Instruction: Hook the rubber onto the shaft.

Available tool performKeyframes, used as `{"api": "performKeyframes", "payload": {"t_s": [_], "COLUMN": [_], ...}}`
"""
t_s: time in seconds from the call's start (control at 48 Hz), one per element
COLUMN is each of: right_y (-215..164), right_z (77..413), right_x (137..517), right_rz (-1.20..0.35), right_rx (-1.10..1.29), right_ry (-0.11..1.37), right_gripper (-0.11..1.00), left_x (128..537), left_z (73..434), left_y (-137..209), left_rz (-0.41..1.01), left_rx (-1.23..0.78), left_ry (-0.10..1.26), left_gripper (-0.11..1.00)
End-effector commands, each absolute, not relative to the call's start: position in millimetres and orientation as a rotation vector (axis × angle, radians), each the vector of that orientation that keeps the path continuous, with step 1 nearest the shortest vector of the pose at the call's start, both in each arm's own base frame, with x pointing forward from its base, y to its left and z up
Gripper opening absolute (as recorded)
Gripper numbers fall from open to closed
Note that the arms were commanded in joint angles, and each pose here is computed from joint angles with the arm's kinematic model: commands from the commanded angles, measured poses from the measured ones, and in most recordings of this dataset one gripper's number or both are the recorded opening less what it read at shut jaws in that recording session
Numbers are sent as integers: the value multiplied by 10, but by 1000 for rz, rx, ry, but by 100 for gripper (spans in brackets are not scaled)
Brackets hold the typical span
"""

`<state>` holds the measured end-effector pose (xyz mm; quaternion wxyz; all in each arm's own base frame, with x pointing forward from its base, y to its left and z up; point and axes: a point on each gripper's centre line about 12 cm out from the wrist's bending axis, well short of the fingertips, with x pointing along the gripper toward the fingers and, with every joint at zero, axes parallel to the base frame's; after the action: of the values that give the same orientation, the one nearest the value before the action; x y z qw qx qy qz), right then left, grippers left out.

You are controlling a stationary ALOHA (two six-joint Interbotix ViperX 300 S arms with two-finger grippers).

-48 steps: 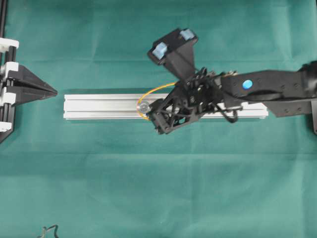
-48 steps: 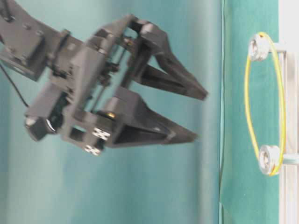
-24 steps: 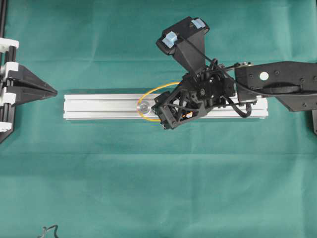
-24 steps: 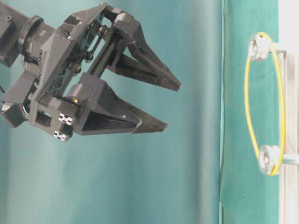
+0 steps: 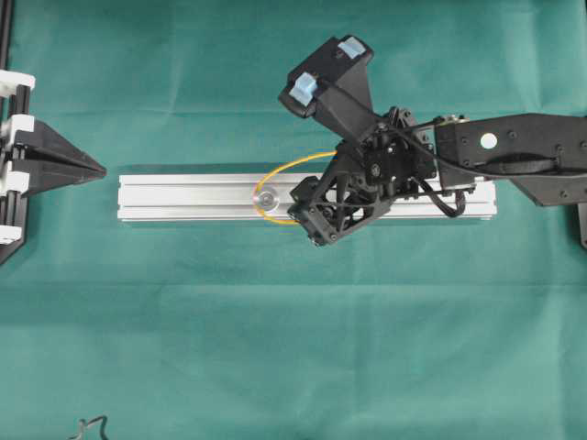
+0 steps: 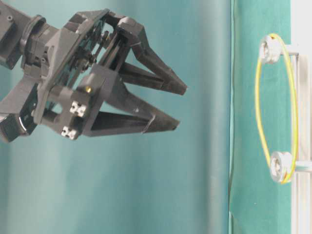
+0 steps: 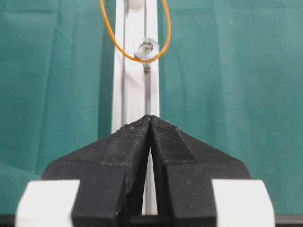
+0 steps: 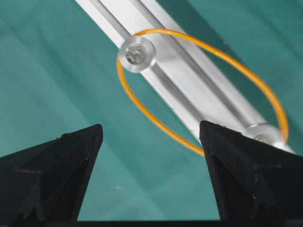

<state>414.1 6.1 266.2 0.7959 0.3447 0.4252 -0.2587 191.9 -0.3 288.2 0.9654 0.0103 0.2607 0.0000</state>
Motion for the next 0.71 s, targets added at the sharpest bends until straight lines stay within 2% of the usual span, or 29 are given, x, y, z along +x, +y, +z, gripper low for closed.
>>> {"api": "performKeyframes", "payload": {"t_s": [0.0,0.375,0.687], "right_y": [29,4,6], "right_z": [2837,2819,2819], "right_x": [4096,4078,4080], "right_rz": [-519,-327,-310], "right_rx": [691,306,278], "right_ry": [894,979,982], "right_gripper": [87,87,87], "left_x": [1951,1951,1951], "left_z": [3000,3000,3000], "left_y": [-6,-6,-5], "left_rz": [-1,-1,-1], "left_rx": [22,22,24], "left_ry": [500,500,500], "left_gripper": [0,0,0]}}
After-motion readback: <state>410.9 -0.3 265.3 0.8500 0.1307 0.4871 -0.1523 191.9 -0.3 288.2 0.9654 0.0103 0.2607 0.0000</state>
